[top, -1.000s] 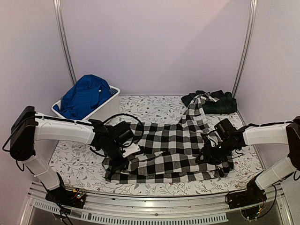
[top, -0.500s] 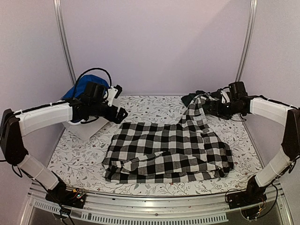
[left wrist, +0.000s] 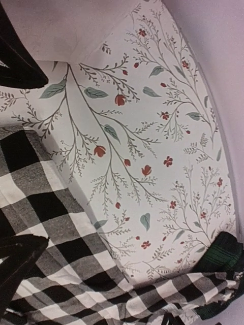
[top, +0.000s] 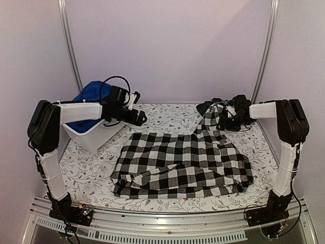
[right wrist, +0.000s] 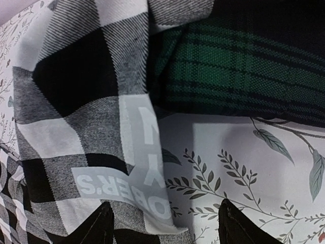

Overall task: Fold and stack the mixed laundry pile
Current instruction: Pick up the 1/3-folded shirt from the center of the board.

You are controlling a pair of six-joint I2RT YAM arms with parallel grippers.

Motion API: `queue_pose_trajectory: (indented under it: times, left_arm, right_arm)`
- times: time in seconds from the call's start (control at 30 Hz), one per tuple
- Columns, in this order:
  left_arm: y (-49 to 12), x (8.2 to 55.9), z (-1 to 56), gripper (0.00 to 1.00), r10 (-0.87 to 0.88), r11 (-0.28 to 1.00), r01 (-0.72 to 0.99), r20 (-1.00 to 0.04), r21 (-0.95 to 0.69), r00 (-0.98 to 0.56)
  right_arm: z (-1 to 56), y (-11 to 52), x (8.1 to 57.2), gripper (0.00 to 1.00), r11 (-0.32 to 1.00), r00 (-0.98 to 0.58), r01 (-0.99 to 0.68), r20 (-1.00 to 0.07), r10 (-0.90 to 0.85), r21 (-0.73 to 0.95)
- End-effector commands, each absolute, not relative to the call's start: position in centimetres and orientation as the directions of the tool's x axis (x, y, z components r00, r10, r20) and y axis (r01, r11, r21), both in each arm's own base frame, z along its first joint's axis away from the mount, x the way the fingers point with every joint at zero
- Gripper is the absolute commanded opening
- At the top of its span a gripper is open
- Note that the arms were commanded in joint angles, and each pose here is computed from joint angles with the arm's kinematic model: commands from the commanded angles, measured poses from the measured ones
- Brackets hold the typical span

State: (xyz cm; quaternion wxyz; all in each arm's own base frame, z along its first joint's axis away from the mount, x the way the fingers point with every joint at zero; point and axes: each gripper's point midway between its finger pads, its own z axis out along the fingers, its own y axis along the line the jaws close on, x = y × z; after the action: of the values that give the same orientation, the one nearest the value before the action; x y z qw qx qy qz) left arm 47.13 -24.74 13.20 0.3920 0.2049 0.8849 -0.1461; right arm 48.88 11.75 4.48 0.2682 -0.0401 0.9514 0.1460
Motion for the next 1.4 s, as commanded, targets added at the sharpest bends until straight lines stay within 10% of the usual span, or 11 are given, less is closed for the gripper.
queue_pose_trajectory:
  times: [0.0, 0.83, 0.97, 1.07, 1.37]
  left_arm:
    - [-22.3, 48.5, 8.3, 0.98, 0.221, 0.914, 0.387, -0.647, -0.123, -0.73]
    - [-21.7, 48.5, 2.9, 0.59, 0.291, 0.833, 0.488, -0.543, -0.26, -0.787]
    - [-22.0, 48.4, 2.1, 0.6, 0.298, 0.829, 0.49, -0.527, -0.27, -0.796]
    - [-22.3, 48.4, 1.7, 0.59, 0.303, 0.824, 0.494, -0.521, -0.277, -0.798]
    - [-23.1, 47.8, 1.6, 0.34, 0.34, 0.784, 0.541, -0.518, -0.305, -0.785]
  right_arm:
    - [4.0, 11.4, 50.7, 0.69, 0.956, -0.837, -0.17, -0.548, -0.011, 0.24]
    - [3.5, 11.9, 51.6, 0.19, 0.893, -0.846, -0.229, -0.533, 0.015, 0.388]
    - [4.3, 11.9, 52.5, 0.43, 0.895, -0.83, -0.237, -0.557, 0.017, 0.379]
    - [4.6, 12.6, 53.3, 0.43, 0.872, -0.825, -0.264, -0.564, 0.015, 0.411]
    - [6.6, 13.3, 53.6, 0.0, 0.849, -0.815, -0.293, -0.579, 0.019, 0.439]
